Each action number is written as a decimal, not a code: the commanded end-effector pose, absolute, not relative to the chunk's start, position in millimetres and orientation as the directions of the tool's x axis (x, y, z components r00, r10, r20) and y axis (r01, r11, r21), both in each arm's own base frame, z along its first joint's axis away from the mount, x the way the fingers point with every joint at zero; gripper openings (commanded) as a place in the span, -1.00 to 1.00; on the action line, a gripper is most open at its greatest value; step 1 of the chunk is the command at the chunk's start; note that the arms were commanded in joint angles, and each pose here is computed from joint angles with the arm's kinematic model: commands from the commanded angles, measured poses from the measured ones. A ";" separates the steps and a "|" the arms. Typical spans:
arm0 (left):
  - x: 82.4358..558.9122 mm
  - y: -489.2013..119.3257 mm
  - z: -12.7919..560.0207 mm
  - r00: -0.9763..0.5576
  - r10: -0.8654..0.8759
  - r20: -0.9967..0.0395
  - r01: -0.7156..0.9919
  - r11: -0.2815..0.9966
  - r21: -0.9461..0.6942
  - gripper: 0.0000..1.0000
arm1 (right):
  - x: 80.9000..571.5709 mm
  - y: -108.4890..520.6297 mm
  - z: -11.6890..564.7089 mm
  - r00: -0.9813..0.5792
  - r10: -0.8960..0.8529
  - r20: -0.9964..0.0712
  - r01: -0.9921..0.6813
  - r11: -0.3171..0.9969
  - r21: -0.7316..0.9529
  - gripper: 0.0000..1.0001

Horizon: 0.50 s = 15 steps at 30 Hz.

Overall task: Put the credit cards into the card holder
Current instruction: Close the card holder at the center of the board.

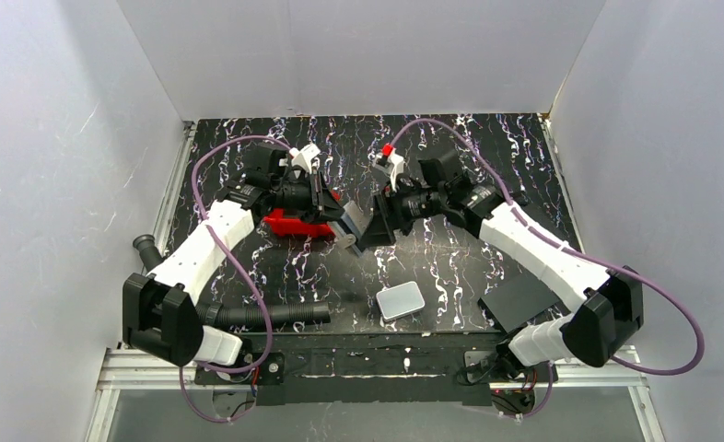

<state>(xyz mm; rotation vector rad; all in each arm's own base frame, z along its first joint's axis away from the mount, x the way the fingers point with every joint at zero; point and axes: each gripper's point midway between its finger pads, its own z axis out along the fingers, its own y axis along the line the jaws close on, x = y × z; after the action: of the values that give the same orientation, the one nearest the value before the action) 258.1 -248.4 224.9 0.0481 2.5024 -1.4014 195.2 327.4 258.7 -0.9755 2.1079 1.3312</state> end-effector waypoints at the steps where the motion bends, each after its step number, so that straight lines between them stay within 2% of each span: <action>1: 281.8 -259.0 241.3 -0.941 -0.172 -0.290 0.181 0.466 -0.866 -1.00 | 184.2 346.5 276.0 -0.675 -0.221 -0.704 -0.737 0.199 0.645 0.54; 4: 286.2 -268.2 253.0 -0.933 -0.197 -0.301 0.213 0.371 -0.904 -1.00 | 189.9 351.4 270.4 -0.719 -0.189 -0.669 -0.695 0.218 0.686 0.54; 5: 289.0 -270.0 261.3 -0.919 -0.205 -0.338 0.256 0.343 -0.904 -1.00 | 192.9 352.9 273.5 -0.740 -0.164 -0.653 -0.672 0.222 0.706 0.53; 11: 295.8 -264.5 281.6 -0.844 -0.232 -0.484 0.384 0.369 -0.846 -1.00 | 222.4 328.1 321.3 -0.804 0.186 -0.565 -0.528 0.215 0.822 0.54; 15: 295.2 -264.0 314.8 -0.774 -0.258 -0.579 0.492 0.332 -0.805 -1.00 | 247.4 284.0 318.4 -0.842 0.365 -0.397 -0.347 0.197 0.917 0.57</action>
<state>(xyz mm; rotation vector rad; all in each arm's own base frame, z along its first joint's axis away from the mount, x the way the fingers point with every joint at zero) 298.2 -262.6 242.8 0.0374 2.2321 -1.4777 217.0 314.7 275.2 -0.3189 2.0984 1.5845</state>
